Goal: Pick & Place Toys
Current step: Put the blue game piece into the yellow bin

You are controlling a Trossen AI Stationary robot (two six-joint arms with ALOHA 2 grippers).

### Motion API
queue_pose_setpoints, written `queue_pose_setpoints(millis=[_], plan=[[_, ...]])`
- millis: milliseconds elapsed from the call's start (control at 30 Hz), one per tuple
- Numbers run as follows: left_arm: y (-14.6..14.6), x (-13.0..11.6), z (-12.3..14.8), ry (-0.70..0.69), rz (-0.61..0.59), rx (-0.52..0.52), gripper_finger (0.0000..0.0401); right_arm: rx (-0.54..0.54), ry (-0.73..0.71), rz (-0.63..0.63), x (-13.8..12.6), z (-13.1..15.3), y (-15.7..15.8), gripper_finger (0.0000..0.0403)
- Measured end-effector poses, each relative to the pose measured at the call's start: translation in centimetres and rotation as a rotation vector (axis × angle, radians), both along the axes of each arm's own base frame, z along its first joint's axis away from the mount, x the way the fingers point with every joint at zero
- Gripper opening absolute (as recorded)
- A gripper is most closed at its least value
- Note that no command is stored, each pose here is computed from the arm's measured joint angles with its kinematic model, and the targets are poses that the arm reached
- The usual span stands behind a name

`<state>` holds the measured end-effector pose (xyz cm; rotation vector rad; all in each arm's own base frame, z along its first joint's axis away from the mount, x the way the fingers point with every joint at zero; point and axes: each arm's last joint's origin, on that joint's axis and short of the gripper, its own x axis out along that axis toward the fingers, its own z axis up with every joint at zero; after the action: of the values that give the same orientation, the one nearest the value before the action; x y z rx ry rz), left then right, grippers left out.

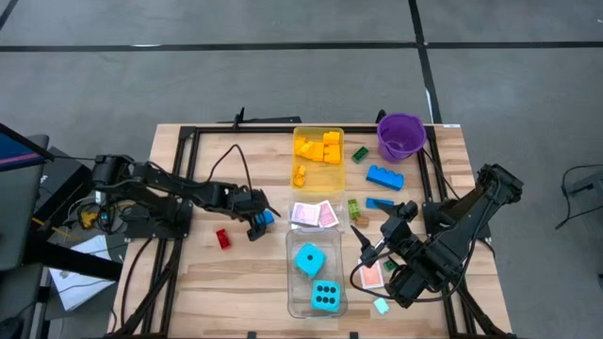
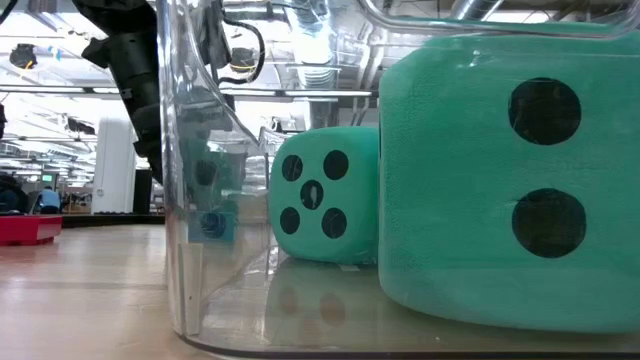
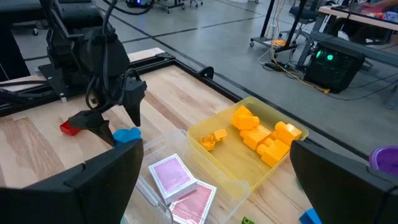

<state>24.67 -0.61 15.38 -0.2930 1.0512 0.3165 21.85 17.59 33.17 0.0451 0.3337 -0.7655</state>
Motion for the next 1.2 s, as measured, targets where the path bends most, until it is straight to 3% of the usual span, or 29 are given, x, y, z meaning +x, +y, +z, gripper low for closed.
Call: queue_pose_setpoints(millis=[400, 800, 1000, 1200], plan=[[0.0, 0.6, -1.8, 0.059, -0.012, 0.008, 0.0400, -0.001, 0.001, 0.000, 0.0, 0.0, 0.0, 0.0398], [0.5, 0.6, -2.0, 0.068, -0.001, 0.044, 0.0397, 0.000, 0.001, 0.000, 0.0, 0.0, 0.0, 0.0398], [0.6, 0.7, -2.0, 0.059, 0.002, 0.046, 0.0367, -0.001, 0.001, 0.000, 0.0, 0.0, 0.0, 0.0398], [0.6, 0.8, -1.9, 0.047, 0.003, 0.046, 0.0312, -0.001, 0.001, 0.001, 0.0, 0.0, 0.0, 0.0398]])
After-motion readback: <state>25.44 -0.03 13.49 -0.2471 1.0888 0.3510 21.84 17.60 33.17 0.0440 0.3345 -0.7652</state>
